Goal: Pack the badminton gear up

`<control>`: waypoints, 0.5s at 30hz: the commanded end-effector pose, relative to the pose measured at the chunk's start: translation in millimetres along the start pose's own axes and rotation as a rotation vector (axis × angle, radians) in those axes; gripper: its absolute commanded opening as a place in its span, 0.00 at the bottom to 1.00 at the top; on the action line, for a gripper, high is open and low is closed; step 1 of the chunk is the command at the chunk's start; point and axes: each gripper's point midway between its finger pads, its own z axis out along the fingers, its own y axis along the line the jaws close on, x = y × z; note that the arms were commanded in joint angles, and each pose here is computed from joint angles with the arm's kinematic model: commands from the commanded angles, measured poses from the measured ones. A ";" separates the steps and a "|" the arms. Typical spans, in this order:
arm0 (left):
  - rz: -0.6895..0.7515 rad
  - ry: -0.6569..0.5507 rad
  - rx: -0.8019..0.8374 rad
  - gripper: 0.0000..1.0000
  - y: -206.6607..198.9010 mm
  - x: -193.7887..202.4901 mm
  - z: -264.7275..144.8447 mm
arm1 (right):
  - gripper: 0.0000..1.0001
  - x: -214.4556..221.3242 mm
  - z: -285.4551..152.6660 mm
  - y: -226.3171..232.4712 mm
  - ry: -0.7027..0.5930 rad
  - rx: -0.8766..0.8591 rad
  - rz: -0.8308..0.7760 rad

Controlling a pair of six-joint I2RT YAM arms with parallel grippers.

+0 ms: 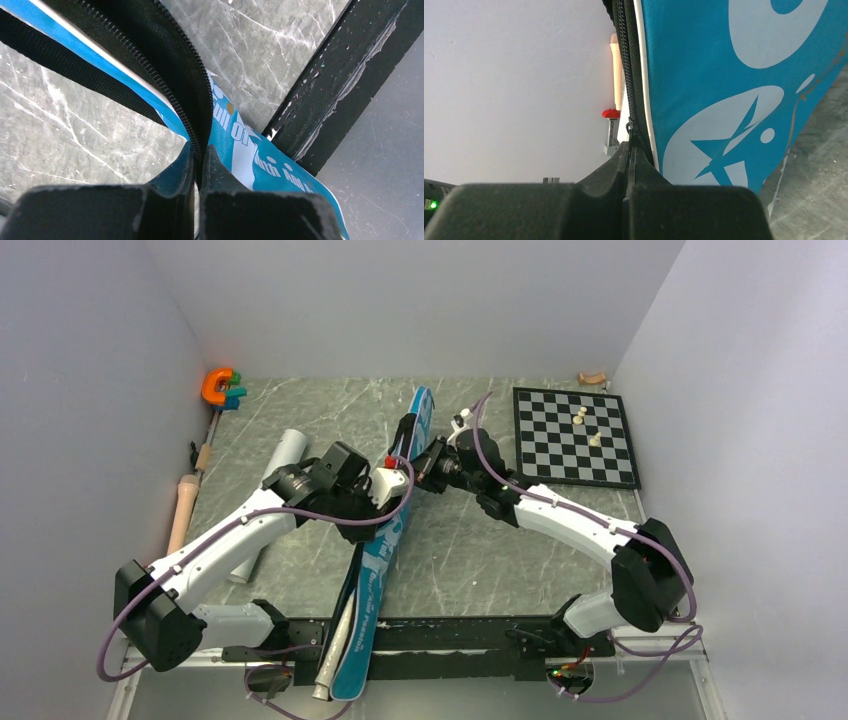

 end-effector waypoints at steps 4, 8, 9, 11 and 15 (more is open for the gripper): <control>0.089 -0.292 -0.096 0.18 18.9 -82.0 -23.0 | 0.00 46.4 -30.4 19.2 0.167 -0.055 -0.051; 0.057 -0.318 -0.075 0.62 19.9 -95.0 -37.6 | 0.00 46.6 -28.3 18.4 0.178 -0.051 -0.063; 0.042 -0.333 -0.081 0.69 23.1 -101.1 -44.4 | 0.00 47.9 -27.8 16.4 0.185 -0.048 -0.061; 0.005 -0.361 -0.087 0.74 33.4 -111.7 -57.7 | 0.00 50.4 -26.6 13.7 0.192 -0.049 -0.056; -0.075 -0.459 -0.146 0.79 65.6 -138.0 -84.4 | 0.00 52.4 -24.5 9.7 0.198 -0.047 -0.050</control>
